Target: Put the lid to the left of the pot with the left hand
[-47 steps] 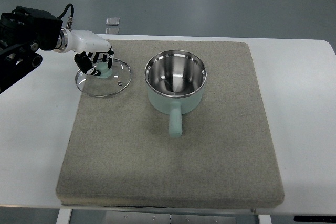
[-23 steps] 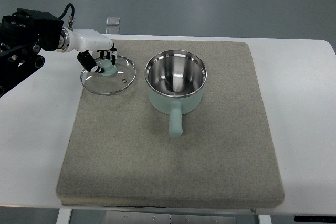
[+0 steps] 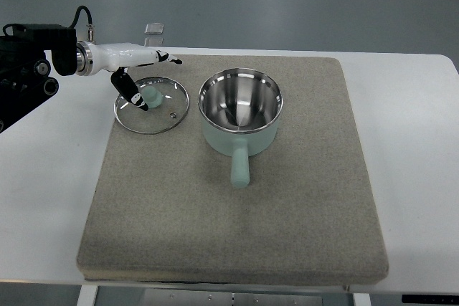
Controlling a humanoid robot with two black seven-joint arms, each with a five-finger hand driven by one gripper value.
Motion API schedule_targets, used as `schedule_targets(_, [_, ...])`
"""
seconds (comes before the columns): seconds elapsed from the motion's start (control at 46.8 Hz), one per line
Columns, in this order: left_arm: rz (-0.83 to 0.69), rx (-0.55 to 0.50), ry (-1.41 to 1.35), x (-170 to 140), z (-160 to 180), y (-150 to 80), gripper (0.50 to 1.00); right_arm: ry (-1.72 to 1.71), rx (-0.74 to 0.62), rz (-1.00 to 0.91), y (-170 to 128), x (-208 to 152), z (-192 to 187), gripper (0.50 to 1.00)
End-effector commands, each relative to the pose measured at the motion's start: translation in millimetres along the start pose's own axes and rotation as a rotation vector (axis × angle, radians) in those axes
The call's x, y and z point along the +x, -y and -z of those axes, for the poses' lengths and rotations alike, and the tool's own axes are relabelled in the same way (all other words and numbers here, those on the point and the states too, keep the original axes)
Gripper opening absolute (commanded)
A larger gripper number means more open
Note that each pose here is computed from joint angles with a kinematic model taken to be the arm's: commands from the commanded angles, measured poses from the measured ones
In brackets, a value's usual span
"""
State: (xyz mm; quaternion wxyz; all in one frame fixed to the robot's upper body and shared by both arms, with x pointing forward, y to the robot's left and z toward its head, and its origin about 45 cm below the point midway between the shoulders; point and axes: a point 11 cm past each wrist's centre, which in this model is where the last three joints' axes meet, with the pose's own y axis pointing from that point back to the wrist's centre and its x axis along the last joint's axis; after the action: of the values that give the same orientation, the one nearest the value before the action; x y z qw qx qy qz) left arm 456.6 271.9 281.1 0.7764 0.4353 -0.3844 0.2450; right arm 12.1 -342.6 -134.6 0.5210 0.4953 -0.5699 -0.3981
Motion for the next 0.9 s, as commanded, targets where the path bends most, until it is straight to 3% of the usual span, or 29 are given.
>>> schedule_targets(0.0, [-0.044,-0.047,-0.197,7.1,2.3,-2.4,0.994,0.000,0.000,0.000,0.0,0.1,0.0,0.921])
schedule_targets(0.192, [-0.176,-0.118,-0.610,27.8,24.4,-16.4,0.994,0.000,0.000,0.000,0.0,0.1,0.0,0.921])
schedule_targets(0.491, [-0.328,-0.223,-1.005,47.6,50.5,-43.4,0.996,0.000,0.000,0.000,0.0,0.1,0.0,0.921])
schedule_targets(0.875, [-0.443,-0.422,-1.481,43.2,88.5,-66.8,0.996,0.000,0.000,0.000,0.0,0.1,0.0,0.921])
